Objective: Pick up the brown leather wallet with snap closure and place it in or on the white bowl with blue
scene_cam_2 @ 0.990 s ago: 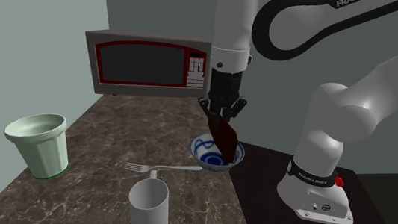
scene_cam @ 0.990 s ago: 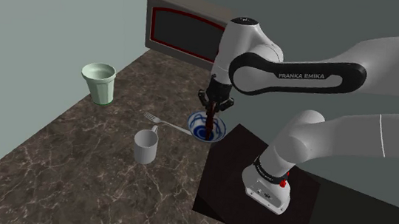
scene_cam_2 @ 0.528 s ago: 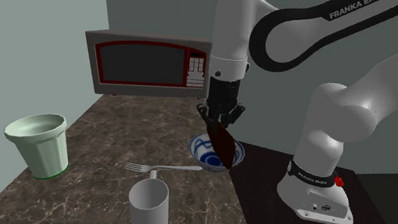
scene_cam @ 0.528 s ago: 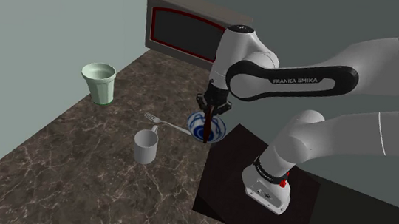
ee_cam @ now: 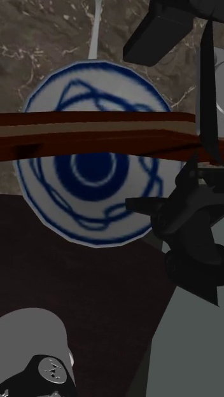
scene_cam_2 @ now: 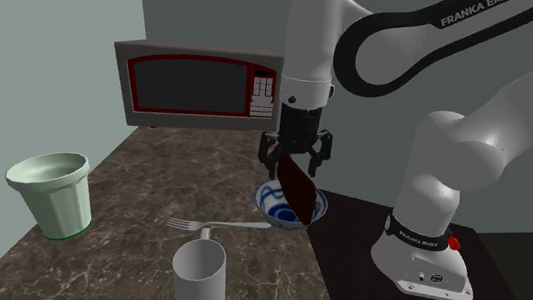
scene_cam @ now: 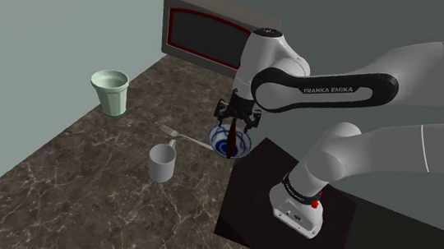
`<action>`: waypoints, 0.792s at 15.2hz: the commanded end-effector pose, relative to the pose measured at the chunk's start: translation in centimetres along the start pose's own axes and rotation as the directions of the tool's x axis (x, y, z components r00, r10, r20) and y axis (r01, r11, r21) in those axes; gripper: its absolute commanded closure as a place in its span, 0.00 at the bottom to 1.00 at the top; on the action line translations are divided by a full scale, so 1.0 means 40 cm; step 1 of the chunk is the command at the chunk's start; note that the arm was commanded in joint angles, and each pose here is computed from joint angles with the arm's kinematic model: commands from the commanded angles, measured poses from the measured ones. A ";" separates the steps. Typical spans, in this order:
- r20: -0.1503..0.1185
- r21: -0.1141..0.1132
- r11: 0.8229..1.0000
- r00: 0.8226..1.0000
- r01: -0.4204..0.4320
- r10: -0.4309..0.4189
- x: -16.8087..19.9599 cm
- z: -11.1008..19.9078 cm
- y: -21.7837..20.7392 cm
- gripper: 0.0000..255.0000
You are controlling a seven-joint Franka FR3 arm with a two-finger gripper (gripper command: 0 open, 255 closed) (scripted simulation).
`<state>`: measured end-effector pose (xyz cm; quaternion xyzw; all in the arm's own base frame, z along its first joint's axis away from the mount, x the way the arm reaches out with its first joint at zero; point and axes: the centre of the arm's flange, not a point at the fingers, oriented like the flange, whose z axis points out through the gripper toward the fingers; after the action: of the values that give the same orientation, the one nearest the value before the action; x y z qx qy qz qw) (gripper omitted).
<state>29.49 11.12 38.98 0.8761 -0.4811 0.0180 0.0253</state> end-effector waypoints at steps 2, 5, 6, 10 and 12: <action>0.000 0.000 1.000 1.000 0.000 0.000 0.000 -0.033 0.000 0.00; 0.000 0.000 1.000 1.000 0.000 0.000 0.000 -0.125 0.000 0.00; 0.000 0.000 1.000 1.000 0.000 0.000 0.000 -0.125 0.000 0.00; 0.000 0.000 1.000 1.000 0.000 0.000 0.000 -0.125 0.000 0.00; 0.000 0.000 1.000 1.000 0.000 0.000 0.000 -0.125 0.000 0.00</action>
<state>29.46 11.41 43.94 0.8761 -0.4811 0.0179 0.0253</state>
